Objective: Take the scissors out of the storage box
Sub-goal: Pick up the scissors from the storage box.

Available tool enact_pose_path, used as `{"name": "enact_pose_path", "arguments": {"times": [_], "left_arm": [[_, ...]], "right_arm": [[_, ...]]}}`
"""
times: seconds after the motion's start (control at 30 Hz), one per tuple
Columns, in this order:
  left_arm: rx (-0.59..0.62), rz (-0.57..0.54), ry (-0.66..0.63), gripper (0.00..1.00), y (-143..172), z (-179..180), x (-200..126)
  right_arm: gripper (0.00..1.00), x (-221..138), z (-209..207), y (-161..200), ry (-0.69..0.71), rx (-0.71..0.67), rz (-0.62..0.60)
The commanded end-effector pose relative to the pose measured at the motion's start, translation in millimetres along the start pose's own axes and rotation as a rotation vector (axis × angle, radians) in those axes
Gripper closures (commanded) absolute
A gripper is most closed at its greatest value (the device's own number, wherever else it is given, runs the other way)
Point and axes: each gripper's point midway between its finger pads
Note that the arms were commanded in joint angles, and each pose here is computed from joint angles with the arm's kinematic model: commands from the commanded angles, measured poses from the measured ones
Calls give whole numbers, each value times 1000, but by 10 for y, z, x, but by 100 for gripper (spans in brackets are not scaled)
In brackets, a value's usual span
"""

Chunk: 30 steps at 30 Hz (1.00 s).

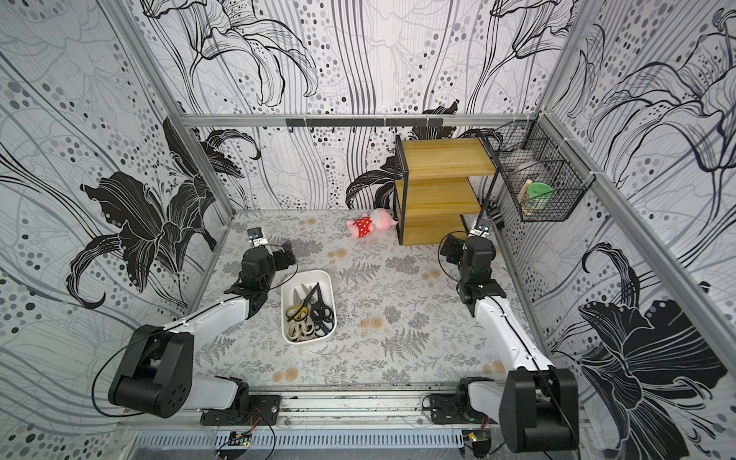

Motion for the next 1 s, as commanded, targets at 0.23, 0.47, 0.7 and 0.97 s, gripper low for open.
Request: {"name": "enact_pose_path", "arguments": {"times": [0.23, 0.47, 0.7, 0.97], "left_arm": [[-260, 309, -1, 2, 36, -109, -342], [-379, 473, -5, 2, 377, -273, -647], [-326, 530, -10, 3, 634, -221, -712], [-275, 592, 80, 3, 909, -348, -534]], "right_arm": [[10, -214, 253, 636, -90, 279, 409], [29, -339, 687, 1129, -136, 134, 652], [50, -848, 1464, 1520, -297, 50, 767], [60, -1278, 2443, 2224, -381, -154, 884]]}}
Point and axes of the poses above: each gripper's point midway between its finger pads, its own x axis out along the fingers, its own z axis along the line the jaws close on, y = z × x, and after that the axes turned 10 degrees about x, right-handed
